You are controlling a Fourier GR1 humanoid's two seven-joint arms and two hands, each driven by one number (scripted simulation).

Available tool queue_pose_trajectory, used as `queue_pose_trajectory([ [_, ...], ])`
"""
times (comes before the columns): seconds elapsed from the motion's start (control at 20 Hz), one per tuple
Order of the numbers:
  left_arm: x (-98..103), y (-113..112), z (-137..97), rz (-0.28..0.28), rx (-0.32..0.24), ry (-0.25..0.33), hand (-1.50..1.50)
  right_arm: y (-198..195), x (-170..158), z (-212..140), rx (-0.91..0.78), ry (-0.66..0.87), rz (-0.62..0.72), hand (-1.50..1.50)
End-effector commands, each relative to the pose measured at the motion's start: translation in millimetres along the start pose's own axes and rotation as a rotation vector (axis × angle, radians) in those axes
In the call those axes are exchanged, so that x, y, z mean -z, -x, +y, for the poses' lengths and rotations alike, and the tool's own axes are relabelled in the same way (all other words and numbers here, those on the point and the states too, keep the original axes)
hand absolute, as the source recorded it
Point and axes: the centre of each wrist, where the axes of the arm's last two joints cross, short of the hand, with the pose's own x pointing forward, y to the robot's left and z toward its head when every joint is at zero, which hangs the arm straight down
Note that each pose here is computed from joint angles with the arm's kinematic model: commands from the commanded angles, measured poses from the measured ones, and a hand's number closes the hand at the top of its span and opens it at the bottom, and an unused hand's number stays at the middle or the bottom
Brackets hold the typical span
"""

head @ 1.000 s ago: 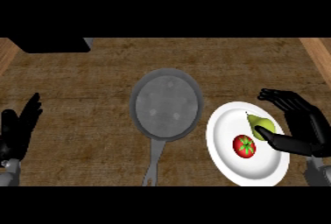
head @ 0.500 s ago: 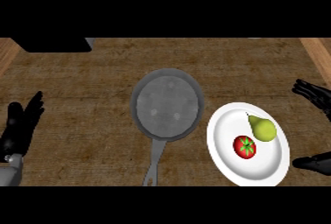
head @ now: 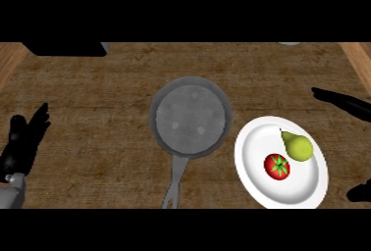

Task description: Pick the tomato from the plate and place it in the pan

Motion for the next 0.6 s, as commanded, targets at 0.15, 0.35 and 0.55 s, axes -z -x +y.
queue_pose_trajectory([
  [0.15, 5.1, -5.9, -22.9, -0.015, -0.007, 0.014, 0.0, -42.6, 25.1, 22.9, -0.257, -0.17, 0.144, -1.5],
  [0.35, 9.0, -4.5, -4.3, -0.015, -0.008, -0.004, 0.0, -41.5, 31.4, 48.5, -0.298, -0.282, 0.186, -1.5],
  [0.55, 0.8, -2.6, -1.9, -0.014, -0.008, 0.0, 0.0, -28.0, 42.8, 57.2, -0.3, -0.297, 0.218, -1.5],
])
